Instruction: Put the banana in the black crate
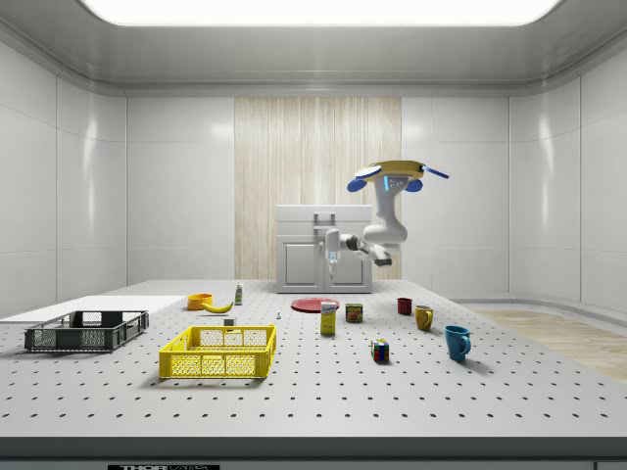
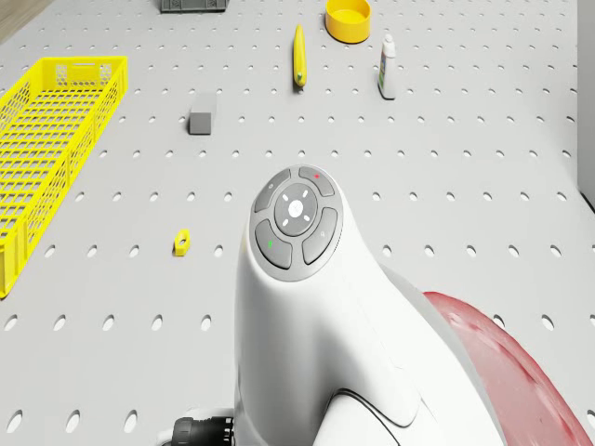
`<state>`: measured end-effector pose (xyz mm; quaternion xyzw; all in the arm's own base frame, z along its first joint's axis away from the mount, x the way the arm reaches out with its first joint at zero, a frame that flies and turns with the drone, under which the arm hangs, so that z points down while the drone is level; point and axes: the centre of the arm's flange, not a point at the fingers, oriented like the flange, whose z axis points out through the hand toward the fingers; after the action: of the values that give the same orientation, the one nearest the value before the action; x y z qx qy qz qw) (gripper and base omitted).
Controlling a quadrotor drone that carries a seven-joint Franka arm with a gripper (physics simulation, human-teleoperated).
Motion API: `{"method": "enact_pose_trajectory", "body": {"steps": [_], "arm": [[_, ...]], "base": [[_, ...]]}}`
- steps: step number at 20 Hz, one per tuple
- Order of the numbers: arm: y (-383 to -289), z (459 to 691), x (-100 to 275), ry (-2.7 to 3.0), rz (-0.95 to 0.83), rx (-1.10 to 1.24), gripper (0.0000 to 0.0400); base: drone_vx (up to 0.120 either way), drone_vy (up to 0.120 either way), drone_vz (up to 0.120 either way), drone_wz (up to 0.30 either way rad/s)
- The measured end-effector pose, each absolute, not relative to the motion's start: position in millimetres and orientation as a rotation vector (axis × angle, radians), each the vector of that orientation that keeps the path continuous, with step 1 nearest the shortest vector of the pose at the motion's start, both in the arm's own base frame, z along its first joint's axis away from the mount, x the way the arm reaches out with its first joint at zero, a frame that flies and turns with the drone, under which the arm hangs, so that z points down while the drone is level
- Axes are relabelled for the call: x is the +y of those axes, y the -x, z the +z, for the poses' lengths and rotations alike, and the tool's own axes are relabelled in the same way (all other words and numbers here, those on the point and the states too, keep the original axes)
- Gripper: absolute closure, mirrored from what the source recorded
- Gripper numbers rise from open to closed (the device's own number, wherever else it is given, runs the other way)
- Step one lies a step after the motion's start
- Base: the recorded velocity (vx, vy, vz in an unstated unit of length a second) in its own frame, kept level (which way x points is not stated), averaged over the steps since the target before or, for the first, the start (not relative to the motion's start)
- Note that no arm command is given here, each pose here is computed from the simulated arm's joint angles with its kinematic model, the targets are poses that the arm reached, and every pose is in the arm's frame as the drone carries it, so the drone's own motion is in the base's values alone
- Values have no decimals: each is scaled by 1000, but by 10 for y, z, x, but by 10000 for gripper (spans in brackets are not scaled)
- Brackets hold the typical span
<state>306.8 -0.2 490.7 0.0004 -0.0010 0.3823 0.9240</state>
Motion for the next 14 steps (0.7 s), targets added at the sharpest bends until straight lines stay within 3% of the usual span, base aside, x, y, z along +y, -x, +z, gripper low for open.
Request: {"method": "enact_pose_trajectory", "body": {"steps": [3, 14], "arm": [[-3068, 4907, -1, -1, 785, -2, 0], [-3068, 4907, -1, -1, 785, -2, 0]], "base": [[120, 0, -120, 0], [120, 0, 0, 0]]}}
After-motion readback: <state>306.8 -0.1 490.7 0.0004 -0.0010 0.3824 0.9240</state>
